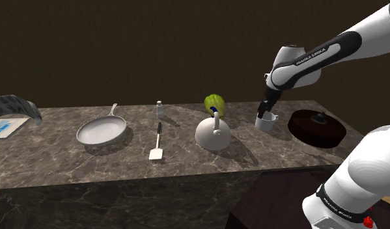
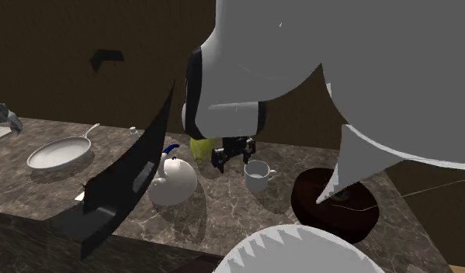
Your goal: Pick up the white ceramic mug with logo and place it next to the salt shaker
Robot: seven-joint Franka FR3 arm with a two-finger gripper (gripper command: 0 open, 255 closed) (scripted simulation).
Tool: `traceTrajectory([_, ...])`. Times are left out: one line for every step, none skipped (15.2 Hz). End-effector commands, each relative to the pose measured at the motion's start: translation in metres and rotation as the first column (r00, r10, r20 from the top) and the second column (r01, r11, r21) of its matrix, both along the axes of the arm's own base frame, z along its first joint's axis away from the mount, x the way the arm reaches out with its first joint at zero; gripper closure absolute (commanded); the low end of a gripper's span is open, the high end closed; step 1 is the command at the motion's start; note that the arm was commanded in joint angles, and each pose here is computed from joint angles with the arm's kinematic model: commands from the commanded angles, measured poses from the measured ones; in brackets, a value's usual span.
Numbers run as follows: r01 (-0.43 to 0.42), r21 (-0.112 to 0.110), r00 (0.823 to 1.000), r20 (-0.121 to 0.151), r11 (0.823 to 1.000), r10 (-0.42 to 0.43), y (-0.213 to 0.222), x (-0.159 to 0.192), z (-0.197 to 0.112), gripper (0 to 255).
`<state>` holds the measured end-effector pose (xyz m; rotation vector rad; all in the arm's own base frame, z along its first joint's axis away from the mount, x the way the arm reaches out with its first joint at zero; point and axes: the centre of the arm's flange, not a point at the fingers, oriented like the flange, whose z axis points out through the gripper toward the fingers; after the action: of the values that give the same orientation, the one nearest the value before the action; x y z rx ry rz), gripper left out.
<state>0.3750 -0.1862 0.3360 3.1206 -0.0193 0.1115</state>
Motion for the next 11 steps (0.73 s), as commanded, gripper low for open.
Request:
traceTrajectory([-0.002, -0.014, 1.000, -0.002, 1.000, 0.002, -0.017, 0.007, -0.017, 0])
traceTrajectory([-0.002, -0.019, 1.000, -0.004, 1.000, 0.002, -0.025, 0.010, -0.026, 0])
traceTrajectory([-0.003, -0.025, 1.000, -0.006, 1.000, 0.002, -0.033, 0.012, -0.036, 0])
traceTrajectory([-0.003, -0.031, 1.000, -0.008, 1.000, 0.003, -0.042, 0.014, -0.045, 0])
traceTrajectory([-0.004, -0.037, 1.000, -0.010, 0.999, 0.003, -0.050, 0.017, -0.054, 0])
traceTrajectory([-0.004, -0.042, 1.000, -0.011, 0.999, 0.004, -0.058, 0.019, -0.063, 0])
traceTrajectory([-0.004, -0.043, 1.000, -0.012, 0.999, 0.004, -0.060, 0.020, -0.065, 0])
traceTrajectory([-0.004, -0.043, 1.000, -0.012, 0.999, 0.004, -0.060, 0.020, -0.070, 0])
traceTrajectory([-0.004, -0.043, 1.000, -0.012, 0.999, 0.004, -0.061, 0.020, -0.075, 0])
traceTrajectory([-0.004, -0.043, 1.000, -0.012, 0.999, 0.004, -0.061, 0.021, -0.081, 0])
traceTrajectory([-0.004, -0.043, 1.000, -0.012, 0.999, 0.004, -0.061, 0.021, -0.086, 0])
